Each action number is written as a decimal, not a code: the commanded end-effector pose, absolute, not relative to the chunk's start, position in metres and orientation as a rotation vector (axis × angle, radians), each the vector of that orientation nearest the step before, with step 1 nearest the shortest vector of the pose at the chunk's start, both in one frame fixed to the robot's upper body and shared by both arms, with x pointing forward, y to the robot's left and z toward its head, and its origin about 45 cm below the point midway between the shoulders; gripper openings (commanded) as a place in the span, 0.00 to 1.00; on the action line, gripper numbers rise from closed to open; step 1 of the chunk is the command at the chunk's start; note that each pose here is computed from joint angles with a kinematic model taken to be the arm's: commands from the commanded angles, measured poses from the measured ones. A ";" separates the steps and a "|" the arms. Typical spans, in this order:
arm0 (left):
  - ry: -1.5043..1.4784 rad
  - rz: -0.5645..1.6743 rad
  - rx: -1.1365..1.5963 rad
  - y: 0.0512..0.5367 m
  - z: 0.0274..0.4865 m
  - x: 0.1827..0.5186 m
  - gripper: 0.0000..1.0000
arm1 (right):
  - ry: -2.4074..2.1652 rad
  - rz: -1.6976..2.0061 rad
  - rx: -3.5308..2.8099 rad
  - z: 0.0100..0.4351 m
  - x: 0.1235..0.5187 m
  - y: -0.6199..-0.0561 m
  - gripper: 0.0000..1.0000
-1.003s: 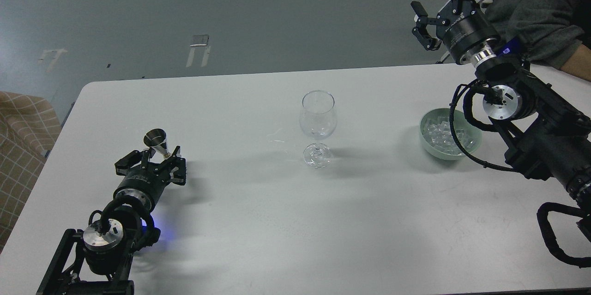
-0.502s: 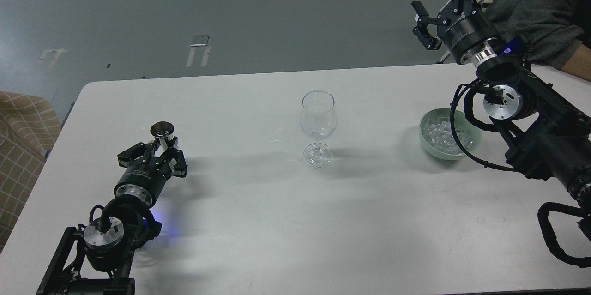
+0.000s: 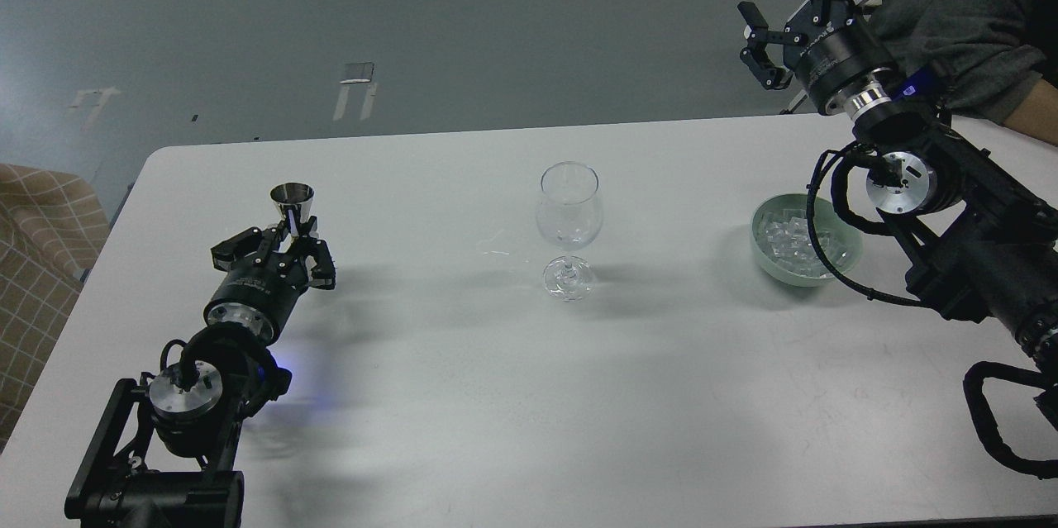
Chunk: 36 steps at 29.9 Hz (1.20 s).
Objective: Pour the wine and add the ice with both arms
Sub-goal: 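Lift the jigger with the left gripper toward the wine glass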
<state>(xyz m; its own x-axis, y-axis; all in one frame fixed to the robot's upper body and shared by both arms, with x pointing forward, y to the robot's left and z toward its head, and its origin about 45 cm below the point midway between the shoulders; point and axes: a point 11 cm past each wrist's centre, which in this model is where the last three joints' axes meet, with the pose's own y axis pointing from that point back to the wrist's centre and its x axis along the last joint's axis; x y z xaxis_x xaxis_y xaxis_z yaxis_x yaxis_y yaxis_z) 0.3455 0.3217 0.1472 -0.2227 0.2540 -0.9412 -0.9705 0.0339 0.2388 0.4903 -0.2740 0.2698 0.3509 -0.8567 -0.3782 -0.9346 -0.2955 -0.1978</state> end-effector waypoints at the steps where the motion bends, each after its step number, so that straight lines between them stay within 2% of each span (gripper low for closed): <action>1: 1.192 1.413 -0.854 0.316 0.166 0.361 0.00 | 1.572 0.281 -2.240 0.270 0.490 -0.274 1.00; 7: 1.174 1.369 -0.855 0.305 0.193 0.370 0.00 | 1.580 0.277 -2.239 0.270 0.490 -0.277 1.00; 15: 1.161 1.244 -0.787 0.255 0.225 0.365 0.00 | 1.589 0.290 -2.234 0.264 0.488 -0.279 1.00; 23: 1.146 1.169 -0.729 0.214 0.231 0.361 0.00 | 1.590 0.293 -2.235 0.263 0.487 -0.279 1.00; 36: 1.094 1.141 -0.601 0.182 0.229 0.357 0.00 | 1.604 0.302 -2.234 0.258 0.485 -0.283 1.00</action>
<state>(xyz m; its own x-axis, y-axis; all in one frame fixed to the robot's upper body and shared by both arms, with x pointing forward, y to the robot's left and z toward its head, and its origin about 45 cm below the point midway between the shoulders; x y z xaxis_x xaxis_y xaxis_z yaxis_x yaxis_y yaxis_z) 0.3594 0.1909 0.2300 0.0119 0.4055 -0.9140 -0.9360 0.3261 0.1325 0.4859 -0.2823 0.2596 0.3307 -0.8633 -0.3811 -0.9426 -0.2829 -0.1772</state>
